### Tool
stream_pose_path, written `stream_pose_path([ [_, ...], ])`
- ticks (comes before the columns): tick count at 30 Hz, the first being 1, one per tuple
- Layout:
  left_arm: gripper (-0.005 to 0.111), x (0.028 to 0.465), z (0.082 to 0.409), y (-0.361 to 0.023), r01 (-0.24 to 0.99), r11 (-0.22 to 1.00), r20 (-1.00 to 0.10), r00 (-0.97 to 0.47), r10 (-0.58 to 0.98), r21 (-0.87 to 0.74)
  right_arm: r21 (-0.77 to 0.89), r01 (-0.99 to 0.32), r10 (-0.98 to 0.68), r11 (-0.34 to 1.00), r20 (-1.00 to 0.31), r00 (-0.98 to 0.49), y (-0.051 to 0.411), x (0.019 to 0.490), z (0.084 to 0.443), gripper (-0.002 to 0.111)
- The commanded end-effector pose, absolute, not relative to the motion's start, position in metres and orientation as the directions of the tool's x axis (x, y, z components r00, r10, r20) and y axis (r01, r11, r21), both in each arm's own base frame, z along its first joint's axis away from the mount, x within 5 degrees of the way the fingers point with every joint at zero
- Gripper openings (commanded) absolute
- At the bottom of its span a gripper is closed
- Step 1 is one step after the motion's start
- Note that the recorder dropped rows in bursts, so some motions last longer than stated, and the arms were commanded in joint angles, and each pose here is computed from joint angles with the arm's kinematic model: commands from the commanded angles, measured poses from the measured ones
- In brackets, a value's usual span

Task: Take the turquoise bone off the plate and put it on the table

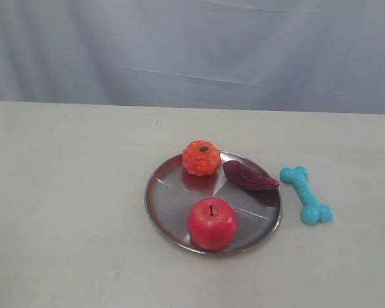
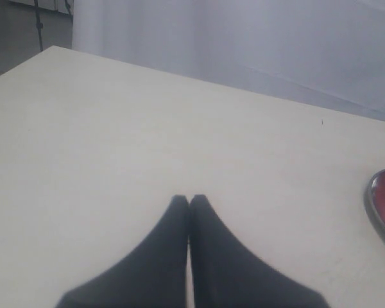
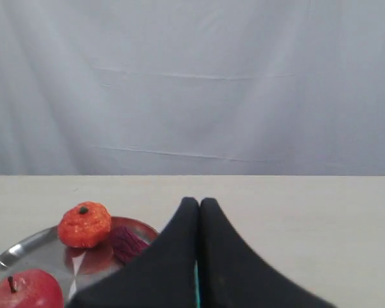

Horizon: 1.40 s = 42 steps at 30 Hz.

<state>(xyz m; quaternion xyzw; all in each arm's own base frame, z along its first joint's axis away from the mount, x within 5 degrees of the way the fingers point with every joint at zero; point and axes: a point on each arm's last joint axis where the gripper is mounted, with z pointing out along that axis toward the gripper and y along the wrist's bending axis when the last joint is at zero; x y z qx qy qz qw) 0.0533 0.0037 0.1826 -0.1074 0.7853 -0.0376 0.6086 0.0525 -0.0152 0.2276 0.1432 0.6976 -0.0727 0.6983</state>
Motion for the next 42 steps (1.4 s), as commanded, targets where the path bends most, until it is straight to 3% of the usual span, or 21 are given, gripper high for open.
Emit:
stream_pose_path([
  [1, 0.000, 0.053, 0.182, 0.004, -0.124, 0.974, -0.948, -0.232, -0.216, -0.192, 0.002, 0.325, 0.016, 0.946, -0.999, -0.041, -0.017, 0.053, 0.207, 0.000],
  [4, 0.000, 0.053, 0.182, 0.004, -0.124, 0.974, -0.948, -0.232, -0.216, -0.192, -0.048, 0.325, -0.011, 0.944, -0.994, -0.113, -0.018, 0.053, 0.196, 0.000],
  [10, 0.000, 0.053, 0.182, 0.004, -0.124, 0.974, -0.948, -0.232, -0.216, -0.192, -0.066, 0.326, -0.028, 0.943, -0.992, -0.120, -0.018, 0.053, 0.196, 0.000],
  [17, 0.000, 0.053, 0.182, 0.004, -0.124, 0.974, -0.948, -0.232, -0.216, -0.192, -0.020, 0.343, 0.044, 0.939, -0.983, -0.179, -0.019, 0.052, 0.189, 0.000],
  [42, 0.000, 0.053, 0.182, 0.004, -0.124, 0.974, -0.948, -0.232, -0.216, -0.192, -0.015, 0.345, 0.049, 0.938, -0.983, -0.177, -0.019, 0.052, 0.189, 0.000],
])
